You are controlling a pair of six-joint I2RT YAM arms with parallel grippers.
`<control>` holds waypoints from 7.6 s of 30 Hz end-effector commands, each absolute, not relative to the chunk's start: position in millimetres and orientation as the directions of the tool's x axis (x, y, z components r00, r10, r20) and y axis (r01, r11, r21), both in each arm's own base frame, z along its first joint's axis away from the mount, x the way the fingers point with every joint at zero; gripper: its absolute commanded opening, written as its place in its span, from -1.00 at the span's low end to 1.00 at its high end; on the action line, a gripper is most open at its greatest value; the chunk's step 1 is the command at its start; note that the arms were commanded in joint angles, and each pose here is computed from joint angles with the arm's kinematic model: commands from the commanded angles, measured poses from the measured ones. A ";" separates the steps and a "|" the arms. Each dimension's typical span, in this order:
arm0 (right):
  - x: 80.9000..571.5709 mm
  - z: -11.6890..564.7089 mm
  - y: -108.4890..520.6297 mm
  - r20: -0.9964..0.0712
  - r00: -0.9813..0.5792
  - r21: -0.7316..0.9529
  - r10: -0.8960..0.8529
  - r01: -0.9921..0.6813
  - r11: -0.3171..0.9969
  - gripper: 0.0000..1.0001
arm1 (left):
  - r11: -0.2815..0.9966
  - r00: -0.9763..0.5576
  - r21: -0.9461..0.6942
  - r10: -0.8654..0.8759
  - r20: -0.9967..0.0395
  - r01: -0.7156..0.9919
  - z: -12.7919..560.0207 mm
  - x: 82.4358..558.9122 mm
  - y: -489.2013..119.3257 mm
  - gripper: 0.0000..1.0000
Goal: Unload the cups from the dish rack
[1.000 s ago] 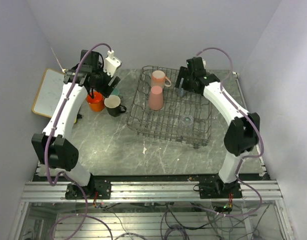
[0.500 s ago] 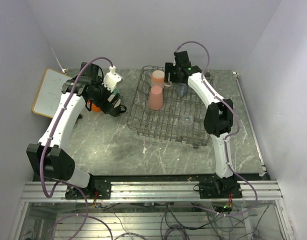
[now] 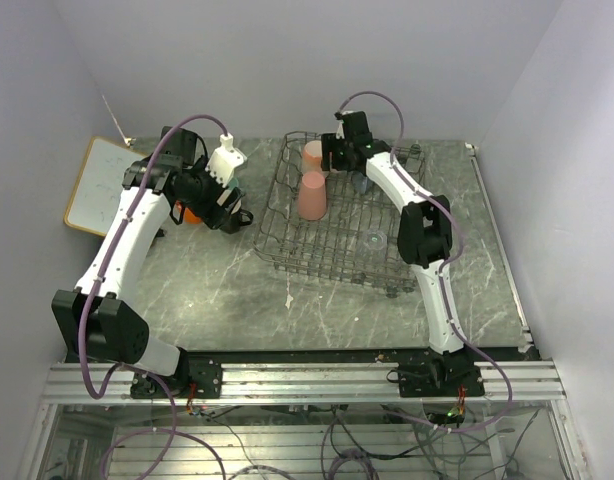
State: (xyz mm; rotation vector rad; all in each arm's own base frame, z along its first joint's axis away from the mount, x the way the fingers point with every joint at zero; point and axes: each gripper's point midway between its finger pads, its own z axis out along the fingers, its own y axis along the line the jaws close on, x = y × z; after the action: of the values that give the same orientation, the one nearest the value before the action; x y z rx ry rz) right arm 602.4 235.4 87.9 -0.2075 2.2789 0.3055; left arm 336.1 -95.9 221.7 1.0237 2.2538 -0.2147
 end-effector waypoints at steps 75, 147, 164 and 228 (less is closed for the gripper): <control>537.3 109.4 323.8 -0.840 -0.477 0.131 -0.259 -0.642 0.756 -0.73 | 0.621 -0.414 0.137 0.654 -0.633 0.772 222.5 316.2 -98.8 0.63; 388.2 119.8 242.5 -0.519 -0.768 -0.229 -0.376 -0.299 0.926 -0.79 | 0.610 -0.363 0.177 0.653 -0.665 0.772 238.4 286.2 -93.4 0.64; 321.8 132.9 262.0 -0.561 -0.760 -0.113 -0.328 -0.322 0.940 1.00 | 0.608 -0.358 0.174 0.648 -0.672 0.774 242.3 282.8 -94.4 0.64; 328.2 133.2 239.5 -0.588 -0.725 -0.036 -0.357 -0.418 0.908 0.99 | 0.605 -0.357 0.170 0.648 -0.672 0.778 247.8 288.5 -96.4 0.65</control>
State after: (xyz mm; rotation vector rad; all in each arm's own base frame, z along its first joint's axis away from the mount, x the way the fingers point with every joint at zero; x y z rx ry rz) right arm 344.2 231.4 132.9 -0.4971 2.4706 0.0502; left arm 287.5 -92.3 233.7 1.1182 2.1526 -0.2242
